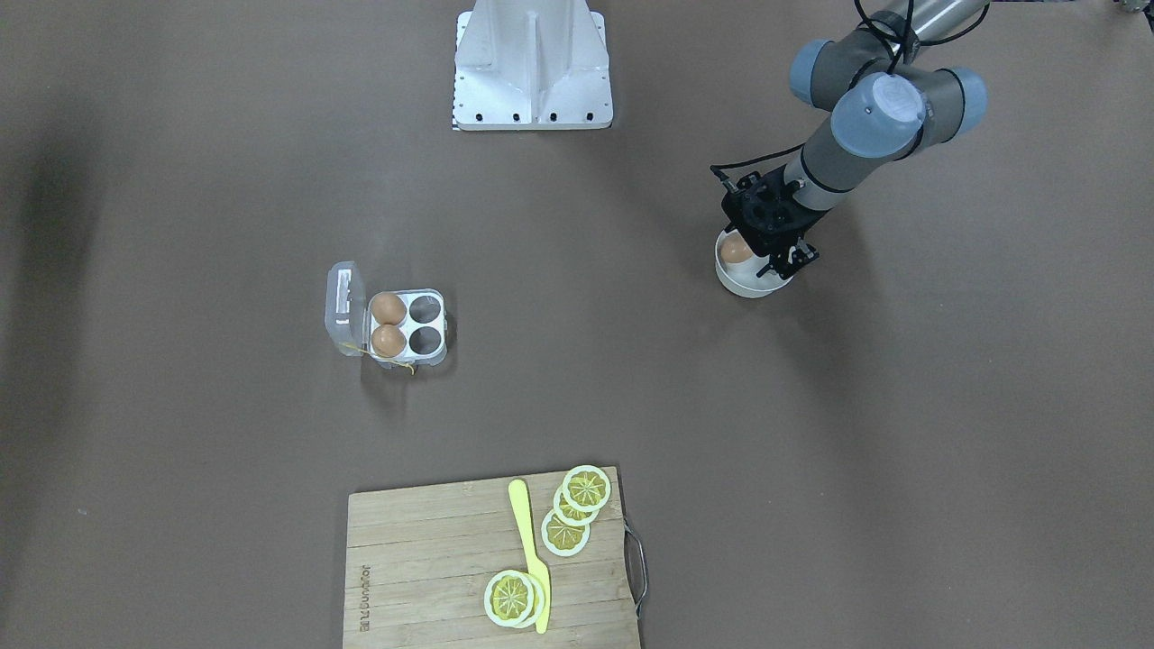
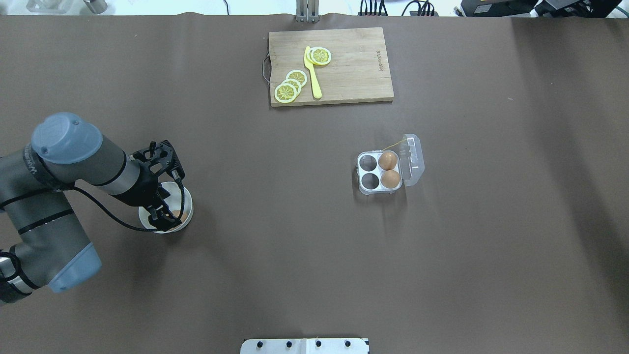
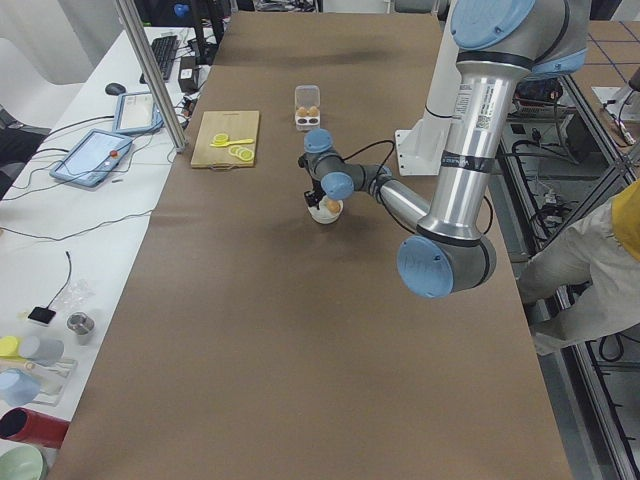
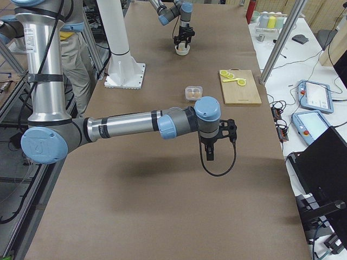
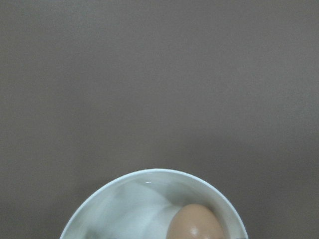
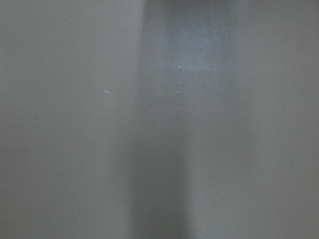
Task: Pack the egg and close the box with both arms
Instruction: 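Close the left gripper around the brown egg in the bowl, then lift the egg with the left gripper and carry it to the egg box, then lower the egg into the empty cup and open the left gripper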
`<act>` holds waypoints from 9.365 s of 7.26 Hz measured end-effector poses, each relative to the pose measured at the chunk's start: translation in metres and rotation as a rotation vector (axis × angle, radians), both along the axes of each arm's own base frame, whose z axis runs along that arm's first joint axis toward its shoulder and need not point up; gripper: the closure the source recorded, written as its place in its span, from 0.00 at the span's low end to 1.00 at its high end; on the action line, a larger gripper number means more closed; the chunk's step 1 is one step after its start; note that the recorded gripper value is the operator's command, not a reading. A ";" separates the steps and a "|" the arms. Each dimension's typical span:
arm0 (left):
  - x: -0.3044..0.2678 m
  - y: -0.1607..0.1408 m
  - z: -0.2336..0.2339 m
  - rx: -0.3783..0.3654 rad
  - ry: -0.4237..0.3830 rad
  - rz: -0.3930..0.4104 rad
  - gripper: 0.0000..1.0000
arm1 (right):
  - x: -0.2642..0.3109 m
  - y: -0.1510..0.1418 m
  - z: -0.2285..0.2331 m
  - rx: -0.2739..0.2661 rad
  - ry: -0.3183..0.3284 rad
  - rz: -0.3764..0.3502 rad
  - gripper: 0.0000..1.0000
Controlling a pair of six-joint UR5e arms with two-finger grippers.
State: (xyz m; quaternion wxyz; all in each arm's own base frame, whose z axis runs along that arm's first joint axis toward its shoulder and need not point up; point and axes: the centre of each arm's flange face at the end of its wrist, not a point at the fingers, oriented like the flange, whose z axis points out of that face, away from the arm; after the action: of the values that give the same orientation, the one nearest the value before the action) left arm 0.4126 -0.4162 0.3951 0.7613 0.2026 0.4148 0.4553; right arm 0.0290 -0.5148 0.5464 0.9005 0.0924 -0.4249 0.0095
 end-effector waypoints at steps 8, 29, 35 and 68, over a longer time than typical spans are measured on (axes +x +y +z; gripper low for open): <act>0.000 0.000 -0.002 0.001 0.004 0.001 0.26 | 0.000 0.000 -0.001 0.002 0.000 0.001 0.00; 0.005 -0.004 0.020 -0.009 -0.020 -0.006 0.64 | 0.000 0.002 -0.006 0.006 0.000 0.003 0.00; -0.011 0.002 -0.009 -0.015 0.045 0.022 0.74 | 0.000 0.002 -0.006 0.006 0.000 0.003 0.00; 0.273 -0.057 -0.312 -0.158 0.168 -0.246 0.16 | -0.005 0.002 -0.001 0.001 0.004 -0.006 0.00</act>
State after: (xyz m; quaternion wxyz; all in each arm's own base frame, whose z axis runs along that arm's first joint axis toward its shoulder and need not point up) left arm 0.6855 -0.4729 0.0829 0.7876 0.2286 0.4836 0.3058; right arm 0.0240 -0.5126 0.5455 0.9014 0.0916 -0.4232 0.0062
